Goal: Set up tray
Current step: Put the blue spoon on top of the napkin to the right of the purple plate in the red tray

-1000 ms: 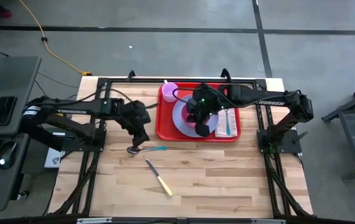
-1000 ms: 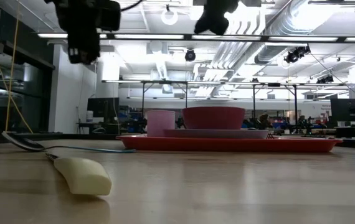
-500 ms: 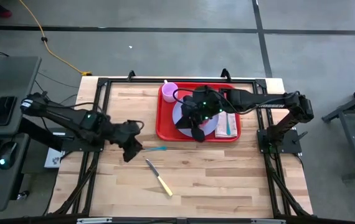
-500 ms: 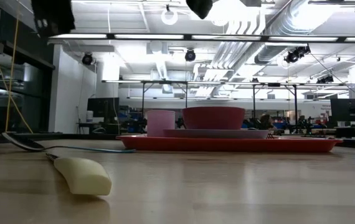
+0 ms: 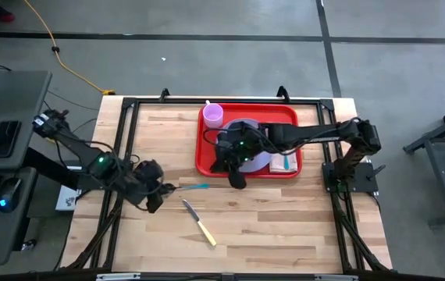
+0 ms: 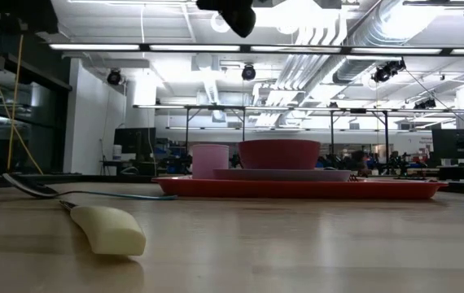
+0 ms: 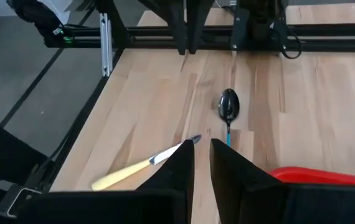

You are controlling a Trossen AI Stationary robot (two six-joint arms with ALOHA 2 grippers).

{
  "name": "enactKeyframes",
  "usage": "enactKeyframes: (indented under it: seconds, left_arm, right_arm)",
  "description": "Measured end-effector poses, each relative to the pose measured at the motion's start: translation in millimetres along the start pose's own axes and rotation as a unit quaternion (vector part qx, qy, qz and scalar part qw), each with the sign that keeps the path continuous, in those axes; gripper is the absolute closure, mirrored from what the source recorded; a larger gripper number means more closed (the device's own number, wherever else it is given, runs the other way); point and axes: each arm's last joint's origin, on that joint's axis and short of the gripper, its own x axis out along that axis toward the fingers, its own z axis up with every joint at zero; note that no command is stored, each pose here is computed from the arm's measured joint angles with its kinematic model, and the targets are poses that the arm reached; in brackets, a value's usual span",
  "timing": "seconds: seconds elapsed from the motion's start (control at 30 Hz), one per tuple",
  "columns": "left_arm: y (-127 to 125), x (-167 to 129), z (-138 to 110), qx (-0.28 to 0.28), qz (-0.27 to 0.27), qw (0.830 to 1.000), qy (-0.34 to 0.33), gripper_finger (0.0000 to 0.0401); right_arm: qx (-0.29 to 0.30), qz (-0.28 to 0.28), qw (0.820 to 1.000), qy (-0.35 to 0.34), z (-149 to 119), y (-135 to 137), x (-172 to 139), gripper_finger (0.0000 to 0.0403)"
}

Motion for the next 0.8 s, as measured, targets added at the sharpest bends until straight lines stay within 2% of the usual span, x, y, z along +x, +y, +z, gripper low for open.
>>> enactKeyframes:
  seconds: [0.27, 0.57, 0.8]
  left_arm:
    - [1.1, -9.9, -23.0, -0.037, 0.033, 0.999, -0.005, 0.0316]
    - [1.8, -22.2, -42.0, -0.036, 0.039, 0.997, -0.057, 0.0316]
    - [3.3, -27.6, -49.4, -0.034, 0.038, 0.996, -0.076, 0.0316]
  right_arm:
    - [-0.014, -0.012, 1.0, -0.003, -3.1, -2.6, 16.1, 0.0372]
    - [-0.034, -0.039, 0.998, -0.025, 1.0, -2.0, 17.7, 0.0372]
    - [-0.038, -0.041, 0.998, -0.021, -7.1, -12.7, 41.6, 0.0372]
